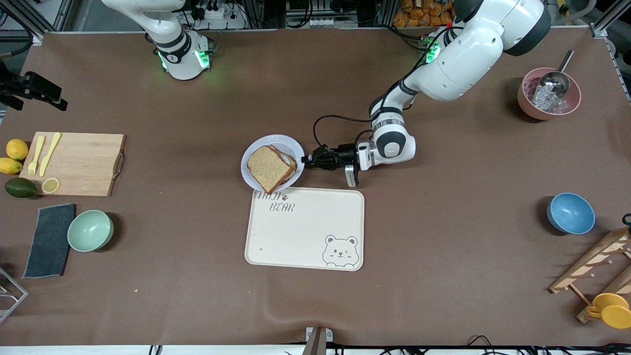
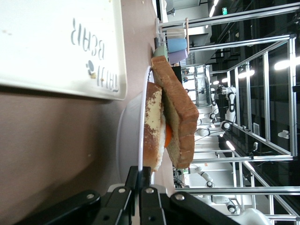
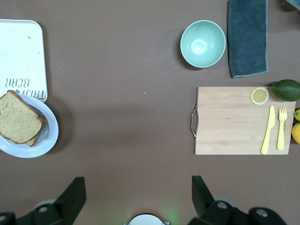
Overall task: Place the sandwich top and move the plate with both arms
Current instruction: 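Slide the plate with the left gripper onto the white tray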
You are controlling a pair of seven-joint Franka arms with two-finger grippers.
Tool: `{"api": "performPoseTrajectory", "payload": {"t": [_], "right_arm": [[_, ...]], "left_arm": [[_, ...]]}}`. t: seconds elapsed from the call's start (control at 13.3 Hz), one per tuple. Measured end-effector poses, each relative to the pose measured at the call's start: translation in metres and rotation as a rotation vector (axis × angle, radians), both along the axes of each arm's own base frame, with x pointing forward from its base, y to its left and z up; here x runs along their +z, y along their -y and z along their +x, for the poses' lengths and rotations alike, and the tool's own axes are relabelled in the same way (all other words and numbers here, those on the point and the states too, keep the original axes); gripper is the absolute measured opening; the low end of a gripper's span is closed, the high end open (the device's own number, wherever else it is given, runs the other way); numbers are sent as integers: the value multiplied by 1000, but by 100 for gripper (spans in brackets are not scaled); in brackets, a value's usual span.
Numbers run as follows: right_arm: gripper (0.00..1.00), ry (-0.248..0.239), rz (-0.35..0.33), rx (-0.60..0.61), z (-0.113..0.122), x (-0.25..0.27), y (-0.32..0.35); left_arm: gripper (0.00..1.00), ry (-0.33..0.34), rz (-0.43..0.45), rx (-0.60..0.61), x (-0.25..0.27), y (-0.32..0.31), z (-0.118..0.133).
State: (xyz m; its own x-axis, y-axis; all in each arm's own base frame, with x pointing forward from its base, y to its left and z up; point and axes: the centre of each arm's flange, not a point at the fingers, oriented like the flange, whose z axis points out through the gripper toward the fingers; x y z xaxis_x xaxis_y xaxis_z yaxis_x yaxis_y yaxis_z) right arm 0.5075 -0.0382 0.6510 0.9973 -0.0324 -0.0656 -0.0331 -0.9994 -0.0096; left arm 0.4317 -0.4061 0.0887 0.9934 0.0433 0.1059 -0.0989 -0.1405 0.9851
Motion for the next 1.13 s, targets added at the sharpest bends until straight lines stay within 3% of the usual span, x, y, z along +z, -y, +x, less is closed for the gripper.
{"api": "performPoseTrajectory", "payload": {"t": [0.53,1.13], "right_arm": [[100,29,-2,8,3,4,-4],[100,36,-2,-19,3,4,10]], "left_arm": [[4,8,-40,23,17,0,9],[4,43,-77,96,51,-26,47]]}}
